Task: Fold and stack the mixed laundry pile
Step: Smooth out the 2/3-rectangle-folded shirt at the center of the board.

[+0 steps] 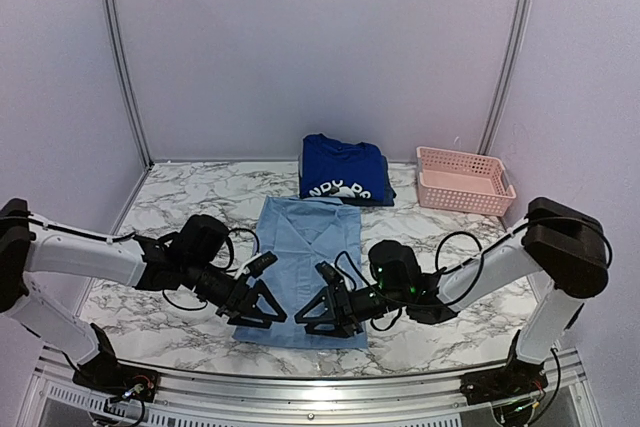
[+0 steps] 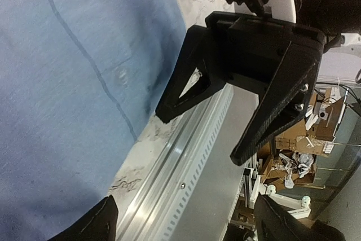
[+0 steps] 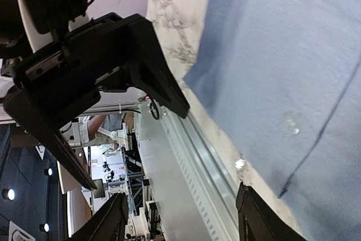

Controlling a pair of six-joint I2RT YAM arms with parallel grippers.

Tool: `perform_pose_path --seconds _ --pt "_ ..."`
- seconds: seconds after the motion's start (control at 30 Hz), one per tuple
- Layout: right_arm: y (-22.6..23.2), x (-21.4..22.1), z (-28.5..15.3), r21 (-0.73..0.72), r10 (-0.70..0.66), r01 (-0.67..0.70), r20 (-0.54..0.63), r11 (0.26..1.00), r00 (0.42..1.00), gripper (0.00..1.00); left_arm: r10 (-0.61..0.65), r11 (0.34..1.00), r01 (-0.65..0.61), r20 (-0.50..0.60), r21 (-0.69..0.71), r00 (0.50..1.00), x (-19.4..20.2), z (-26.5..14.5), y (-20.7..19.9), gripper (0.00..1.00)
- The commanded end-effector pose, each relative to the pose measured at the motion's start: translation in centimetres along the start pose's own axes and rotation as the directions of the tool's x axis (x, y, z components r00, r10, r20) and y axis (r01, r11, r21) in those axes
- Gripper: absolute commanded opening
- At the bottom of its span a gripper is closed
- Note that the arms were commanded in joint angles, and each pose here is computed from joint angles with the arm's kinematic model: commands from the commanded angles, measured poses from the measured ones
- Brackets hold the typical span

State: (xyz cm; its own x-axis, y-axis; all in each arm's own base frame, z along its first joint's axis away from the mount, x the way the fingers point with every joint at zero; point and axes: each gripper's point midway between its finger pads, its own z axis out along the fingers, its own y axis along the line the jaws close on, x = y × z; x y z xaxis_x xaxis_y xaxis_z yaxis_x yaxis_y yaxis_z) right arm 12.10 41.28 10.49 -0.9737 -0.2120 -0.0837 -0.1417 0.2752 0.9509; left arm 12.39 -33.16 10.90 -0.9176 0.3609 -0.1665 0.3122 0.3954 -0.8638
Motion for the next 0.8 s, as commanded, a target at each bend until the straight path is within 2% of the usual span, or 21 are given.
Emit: perform_pose_path --seconds 0.0,0.1,0.23,0.3,0.37,0.4,0.5,0.6,0.7,0.77 --pt "-5.2 1.2 0.2 0.075 0.076 -0.076 -0.008 0.994 0.997 0.61 -0.1 0.995 0.098 -0.063 -0.028 0.993 2.6 1.7 4.5 0.86" --pt "-8.4 3.0 -0.7 0.105 0.168 -0.166 -0.003 0.98 0.986 0.6 -0.149 0.986 0.143 -0.057 -0.09 0.987 3.8 1.9 7.4 0.86" --pt "-9.8 4.9 -1.7 0.117 0.234 -0.231 -0.015 0.966 0.972 0.59 -0.157 0.981 0.157 0.006 -0.117 0.988 3.3 1.0 7.5 0.86" --pt "-7.8 4.6 -1.4 0.072 0.188 -0.185 -0.034 0.98 0.982 0.57 -0.088 0.978 0.094 0.04 -0.188 0.995 2.5 -0.3 6.7 0.88" --pt "-4.6 3.7 -0.9 0.029 0.088 -0.086 -0.048 0.996 0.995 0.57 0.058 0.958 -0.026 0.105 -0.287 0.993 0.6 -2.6 5.0 0.98" --pt "-3.2 3.1 -0.7 0.032 0.037 -0.035 -0.051 0.999 0.998 0.57 0.145 0.935 -0.09 0.138 -0.342 0.98 -0.5 -3.9 4.0 0.99" --pt "-0.1 0.9 -0.8 0.102 -0.103 0.106 -0.038 0.989 0.994 0.56 0.316 0.811 -0.221 0.088 -0.541 0.945 -2.3 -6.0 3.5 0.99" --pt "1.4 -1.8 -1.8 0.17 -0.18 0.179 -0.007 0.969 0.984 0.54 0.517 0.643 -0.353 0.045 -0.679 0.855 -3.8 -7.7 2.7 0.99" --pt "1.4 -4.6 -2.4 0.242 -0.227 0.219 0.005 0.945 0.974 0.51 0.613 0.502 -0.458 -0.072 -0.734 0.787 -3.6 -8.1 2.8 0.99" --pt "1.2 -6.2 -2.2 0.276 -0.257 0.25 -0.009 0.928 0.966 0.48 0.674 0.405 -0.551 -0.169 -0.73 0.719 -2.6 -7.4 2.4 0.99"
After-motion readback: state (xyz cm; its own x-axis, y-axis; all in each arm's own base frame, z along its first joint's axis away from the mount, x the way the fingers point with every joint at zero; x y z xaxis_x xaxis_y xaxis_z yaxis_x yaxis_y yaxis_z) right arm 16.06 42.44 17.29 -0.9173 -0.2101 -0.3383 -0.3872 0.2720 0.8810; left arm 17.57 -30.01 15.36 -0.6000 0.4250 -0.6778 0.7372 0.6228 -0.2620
